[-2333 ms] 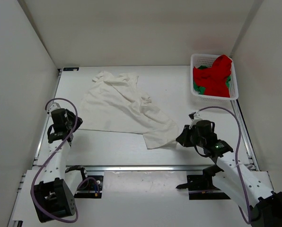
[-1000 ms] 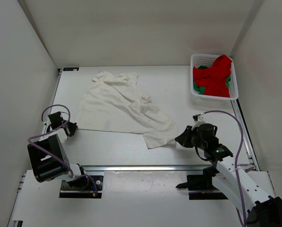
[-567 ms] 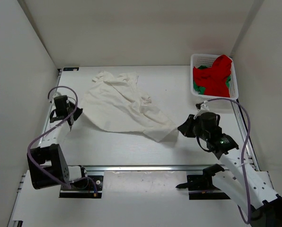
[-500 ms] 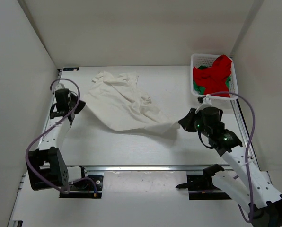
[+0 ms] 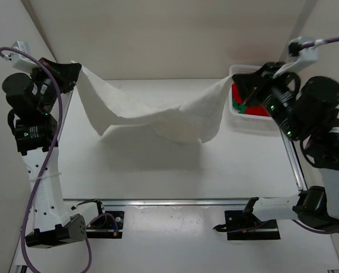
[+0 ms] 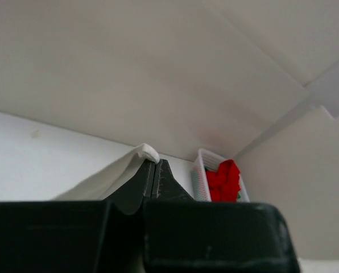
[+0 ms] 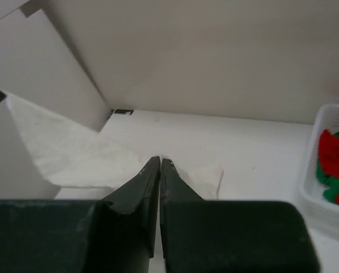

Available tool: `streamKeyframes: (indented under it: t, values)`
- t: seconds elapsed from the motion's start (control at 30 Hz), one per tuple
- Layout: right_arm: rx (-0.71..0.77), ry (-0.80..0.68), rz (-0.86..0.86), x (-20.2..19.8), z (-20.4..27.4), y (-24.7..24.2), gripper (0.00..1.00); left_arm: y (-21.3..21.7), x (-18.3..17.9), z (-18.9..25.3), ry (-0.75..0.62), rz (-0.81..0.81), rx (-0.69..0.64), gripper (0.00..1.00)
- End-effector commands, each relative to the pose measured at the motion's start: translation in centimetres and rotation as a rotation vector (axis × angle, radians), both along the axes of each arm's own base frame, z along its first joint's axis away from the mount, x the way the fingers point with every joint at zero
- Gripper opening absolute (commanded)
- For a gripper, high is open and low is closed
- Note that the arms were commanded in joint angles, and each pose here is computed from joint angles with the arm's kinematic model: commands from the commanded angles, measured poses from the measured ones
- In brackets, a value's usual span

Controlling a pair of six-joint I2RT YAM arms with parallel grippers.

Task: Fold and stack the t-shirts
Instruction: Flatten out the tshirt

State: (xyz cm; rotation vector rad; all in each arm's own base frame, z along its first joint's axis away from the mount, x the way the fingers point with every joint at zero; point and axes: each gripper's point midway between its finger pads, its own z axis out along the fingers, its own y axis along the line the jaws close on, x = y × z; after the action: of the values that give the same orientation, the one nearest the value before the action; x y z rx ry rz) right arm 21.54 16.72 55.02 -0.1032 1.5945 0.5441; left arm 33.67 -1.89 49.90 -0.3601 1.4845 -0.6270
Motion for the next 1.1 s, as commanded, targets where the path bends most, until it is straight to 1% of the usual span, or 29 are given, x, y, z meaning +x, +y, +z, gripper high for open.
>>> streamKeyframes:
  t: [0.0,0.03,0.07,0.1,0.13,0.17,0.2,0.23,0.27,0.3,0.33,0.37,0.4,0.43,0.47,0.5,0.53,0.57,0.6,0.63,0.67,0.7,0.77,0.83,0.87,0.93,0.97,1.03,1.07]
  values:
    - [-0.143,-0.039,-0.215,3.9,1.3,-3.4,0.00,-0.9,-0.5,1.9,0.006,-0.084,-0.032,0.00]
    - [-0.149,-0.038,-0.222,5.5,1.3,-4.1,0.00,-0.8,-0.1,1.7,0.014,-0.077,-0.040,0.00]
    - [-0.155,-0.023,-0.121,6.8,0.6,-2.3,0.00,-0.5,0.6,1.4,0.022,-0.077,-0.043,0.00]
    - [-0.163,0.003,-0.092,9.2,-0.7,-2.7,0.00,-0.2,1.4,0.5,0.047,-0.072,-0.052,0.00]
    - [-0.184,0.069,-0.137,12.2,-3.4,-4.5,0.00,0.8,2.6,-1.0,0.075,-0.021,-0.041,0.00]
    - [-0.189,0.100,-0.073,13.6,-5.2,-3.5,0.00,0.9,3.5,-2.3,0.102,0.008,-0.030,0.00]
    - [-0.199,0.130,-0.067,16.0,-6.8,-3.7,0.00,0.6,4.6,-4.3,0.137,0.006,-0.028,0.00]
    - [-0.213,0.152,-0.084,17.4,-7.7,-4.9,0.00,1.2,6.1,-7.2,0.193,0.035,-0.028,0.00]
    - [-0.235,0.190,-0.056,19.4,-9.4,-4.1,0.01,1.0,7.0,-8.8,0.228,0.057,-0.014,0.00]
    - [-0.272,0.257,-0.050,22.2,-12.4,-4.2,0.00,0.6,8.4,-11.1,0.267,0.056,-0.007,0.00]
    - [-0.280,0.272,-0.052,24.6,-13.3,-4.5,0.00,0.7,9.8,-13.2,0.308,0.070,-0.002,0.00]
    - [-0.281,0.261,-0.054,25.4,-12.9,-4.4,0.00,0.4,10.7,-14.8,0.345,0.080,0.004,0.00]
    - [-0.252,0.246,-0.064,27.6,-13.2,-5.2,0.00,0.1,12.4,-15.9,0.366,0.073,-0.001,0.00]
    - [-0.234,0.244,-0.077,28.5,-13.3,-5.9,0.00,-0.1,14.1,-17.0,0.389,0.068,-0.007,0.00]
    - [-0.191,0.232,-0.073,30.2,-13.1,-6.2,0.00,-0.1,14.9,-17.1,0.395,0.060,-0.017,0.00]
    - [-0.169,0.227,-0.060,31.7,-13.5,-6.3,0.00,-0.1,16.3,-16.4,0.387,0.054,-0.026,0.00]
    - [-0.104,0.159,-0.045,32.5,-11.2,-6.2,0.00,-0.2,17.5,-15.0,0.361,0.050,-0.039,0.00]
    - [-0.082,0.135,-0.052,32.7,-10.4,-6.7,0.00,-0.2,18.1,-14.1,0.347,0.049,-0.047,0.00]
    - [-0.058,0.053,-0.071,33.0,-8.0,-7.5,0.00,0.3,19.0,-11.8,0.302,0.050,-0.054,0.00]
    - [-0.024,-0.039,-0.083,32.4,-4.7,-8.0,0.00,0.6,19.6,-9.3,0.255,0.053,-0.079,0.00]
    - [0.004,-0.075,-0.095,32.2,-3.4,-8.6,0.00,1.2,19.8,-7.7,0.221,0.054,-0.103,0.00]
    - [0.021,-0.186,-0.103,30.7,0.4,-9.0,0.00,1.4,19.9,-4.9,0.165,0.046,-0.116,0.00]
    - [0.042,-0.317,-0.108,28.0,5.0,-9.5,0.00,2.6,19.4,-0.1,0.061,0.074,-0.111,0.00]
    - [0.047,-0.419,-0.107,25.6,8.4,-9.7,0.00,4.8,18.2,2.4,-0.006,0.102,-0.113,0.00]
    - [0.041,-0.432,-0.111,25.1,8.8,-9.9,0.00,5.4,17.1,4.1,-0.049,0.114,-0.127,0.00]
    - [0.020,-0.462,-0.109,23.5,9.8,-9.6,0.00,7.2,15.5,5.9,-0.093,0.153,-0.119,0.00]
    - [0.007,-0.449,-0.113,23.7,9.3,-9.7,0.00,8.2,15.1,6.1,-0.094,0.177,-0.117,0.00]
    - [-0.010,-0.375,-0.108,24.0,7.3,-9.7,0.00,8.8,14.5,6.0,-0.093,0.184,-0.125,0.00]
    - [-0.035,-0.339,-0.116,24.9,5.9,-9.6,0.00,9.1,13.7,6.5,-0.104,0.194,-0.121,0.00]
